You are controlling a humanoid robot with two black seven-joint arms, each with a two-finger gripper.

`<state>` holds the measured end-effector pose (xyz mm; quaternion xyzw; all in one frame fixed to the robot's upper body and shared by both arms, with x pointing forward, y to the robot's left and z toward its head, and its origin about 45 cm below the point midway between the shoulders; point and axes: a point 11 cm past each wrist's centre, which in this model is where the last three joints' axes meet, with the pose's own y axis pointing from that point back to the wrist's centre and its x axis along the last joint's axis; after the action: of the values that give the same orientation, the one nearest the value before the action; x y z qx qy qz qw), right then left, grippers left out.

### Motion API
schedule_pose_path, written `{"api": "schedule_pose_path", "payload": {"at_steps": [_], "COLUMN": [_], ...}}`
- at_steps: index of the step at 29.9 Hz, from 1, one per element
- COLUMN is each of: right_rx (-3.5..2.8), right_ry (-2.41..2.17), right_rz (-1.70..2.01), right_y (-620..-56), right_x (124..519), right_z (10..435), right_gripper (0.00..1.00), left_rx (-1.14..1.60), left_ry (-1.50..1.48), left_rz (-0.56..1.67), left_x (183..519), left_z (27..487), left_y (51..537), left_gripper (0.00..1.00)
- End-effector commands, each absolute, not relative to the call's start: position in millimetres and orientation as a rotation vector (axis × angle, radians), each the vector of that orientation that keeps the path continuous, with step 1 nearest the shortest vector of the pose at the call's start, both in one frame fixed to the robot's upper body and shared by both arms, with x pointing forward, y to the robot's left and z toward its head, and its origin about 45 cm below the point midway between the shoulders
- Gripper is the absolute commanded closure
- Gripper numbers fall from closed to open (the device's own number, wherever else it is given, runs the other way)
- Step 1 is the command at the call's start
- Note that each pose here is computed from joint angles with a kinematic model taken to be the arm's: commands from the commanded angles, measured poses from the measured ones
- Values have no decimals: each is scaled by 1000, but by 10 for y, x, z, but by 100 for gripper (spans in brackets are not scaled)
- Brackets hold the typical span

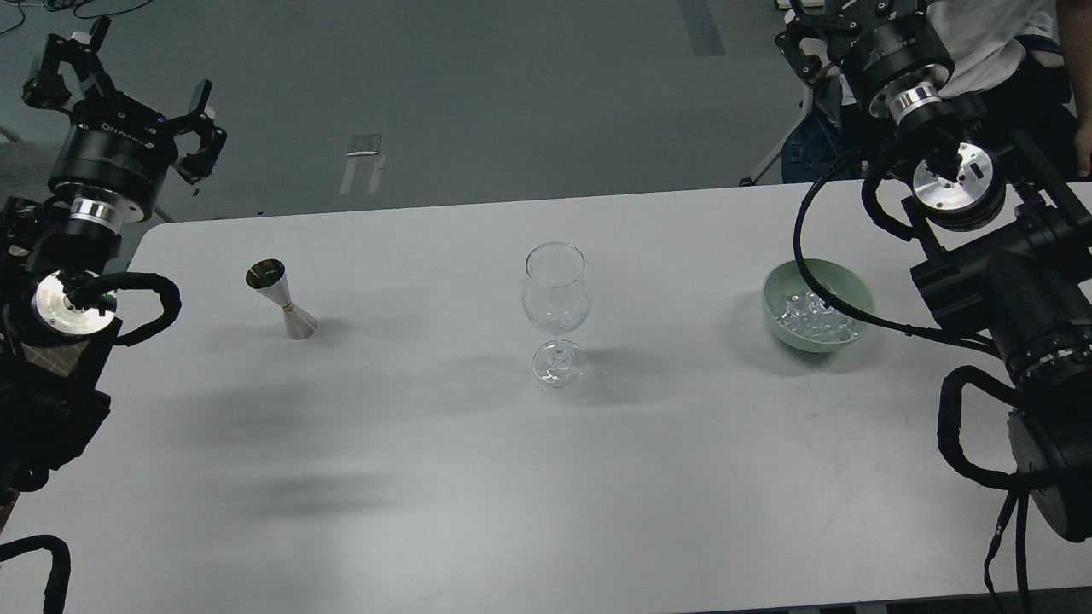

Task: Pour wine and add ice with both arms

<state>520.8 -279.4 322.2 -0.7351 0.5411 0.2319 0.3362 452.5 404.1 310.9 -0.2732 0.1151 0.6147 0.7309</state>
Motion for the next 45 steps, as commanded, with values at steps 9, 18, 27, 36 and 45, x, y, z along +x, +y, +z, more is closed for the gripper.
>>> {"api": "schedule_pose_path", "payload": {"at_steps": [9, 18, 27, 36, 45], "right_rx": [-1914, -1925, -1918, -1917, -1923], "right_ry": [1399, 1381, 1412, 1394, 1389], "right_rz": [619, 604, 611, 594, 594], "right_y": [-2708, -2706, -2752, -2735, -2728], "right_x": [5206, 5205, 5242, 5255, 5248], "right_z": [3199, 3251, 3263, 3350, 3336], "right_gripper": [0, 0, 0, 0, 0], "left_rx": [-613, -634, -640, -641, -655], "left_ry": [234, 225, 217, 256, 244], "left_rz": [1369, 1403, 1392, 1379, 1349], "left_x": [4558, 4617, 4630, 4747, 4739], "left_z": [3152, 3177, 3217, 3276, 3298], "left_y": [4079, 4183, 4174, 4045, 4016], "left_gripper": [2, 2, 2, 2, 2]}}
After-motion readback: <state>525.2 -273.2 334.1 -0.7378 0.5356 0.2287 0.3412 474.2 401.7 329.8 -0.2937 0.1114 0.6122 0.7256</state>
